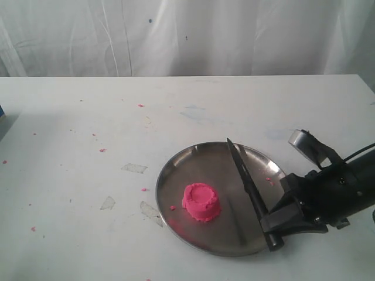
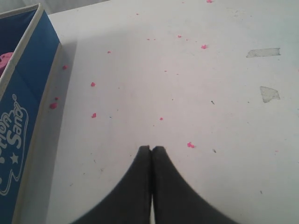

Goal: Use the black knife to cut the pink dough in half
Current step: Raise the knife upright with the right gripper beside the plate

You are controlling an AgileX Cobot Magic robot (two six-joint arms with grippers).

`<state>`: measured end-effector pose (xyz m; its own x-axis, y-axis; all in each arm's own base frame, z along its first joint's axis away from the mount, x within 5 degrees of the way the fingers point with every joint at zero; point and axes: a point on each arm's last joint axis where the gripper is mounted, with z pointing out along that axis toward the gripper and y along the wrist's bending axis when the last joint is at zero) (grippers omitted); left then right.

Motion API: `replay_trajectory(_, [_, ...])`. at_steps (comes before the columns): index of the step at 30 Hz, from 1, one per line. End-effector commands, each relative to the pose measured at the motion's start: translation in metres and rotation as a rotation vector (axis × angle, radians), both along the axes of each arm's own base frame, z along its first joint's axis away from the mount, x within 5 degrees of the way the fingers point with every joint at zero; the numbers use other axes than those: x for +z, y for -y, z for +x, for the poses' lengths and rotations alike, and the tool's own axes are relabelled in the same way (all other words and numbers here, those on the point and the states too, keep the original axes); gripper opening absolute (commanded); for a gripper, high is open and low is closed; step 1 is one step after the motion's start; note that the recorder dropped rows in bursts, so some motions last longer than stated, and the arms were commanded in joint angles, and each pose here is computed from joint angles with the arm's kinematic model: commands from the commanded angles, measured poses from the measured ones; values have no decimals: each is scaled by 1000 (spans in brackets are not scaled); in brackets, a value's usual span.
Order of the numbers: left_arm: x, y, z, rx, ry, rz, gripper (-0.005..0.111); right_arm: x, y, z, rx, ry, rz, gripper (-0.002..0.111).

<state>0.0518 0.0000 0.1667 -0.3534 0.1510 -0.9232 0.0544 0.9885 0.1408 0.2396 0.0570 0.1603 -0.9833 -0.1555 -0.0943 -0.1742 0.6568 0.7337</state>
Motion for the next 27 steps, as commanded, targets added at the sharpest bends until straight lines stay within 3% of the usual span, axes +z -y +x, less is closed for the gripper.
replay_trajectory(1, [0,0,0,-5,3,-7,0,4,-2,6,-58,21,54,0])
replay_trajectory(20, [0,0,0,-5,9,-7,0,10,-7,10,-122,16,139,0])
replay_trajectory(25, [15,3,4,42,174,-293,0,10,-7,10,-127,17,143,0])
replay_trajectory(27, [22,3,5,45,248,-328,0,10,-7,10,-127,17,143,0])
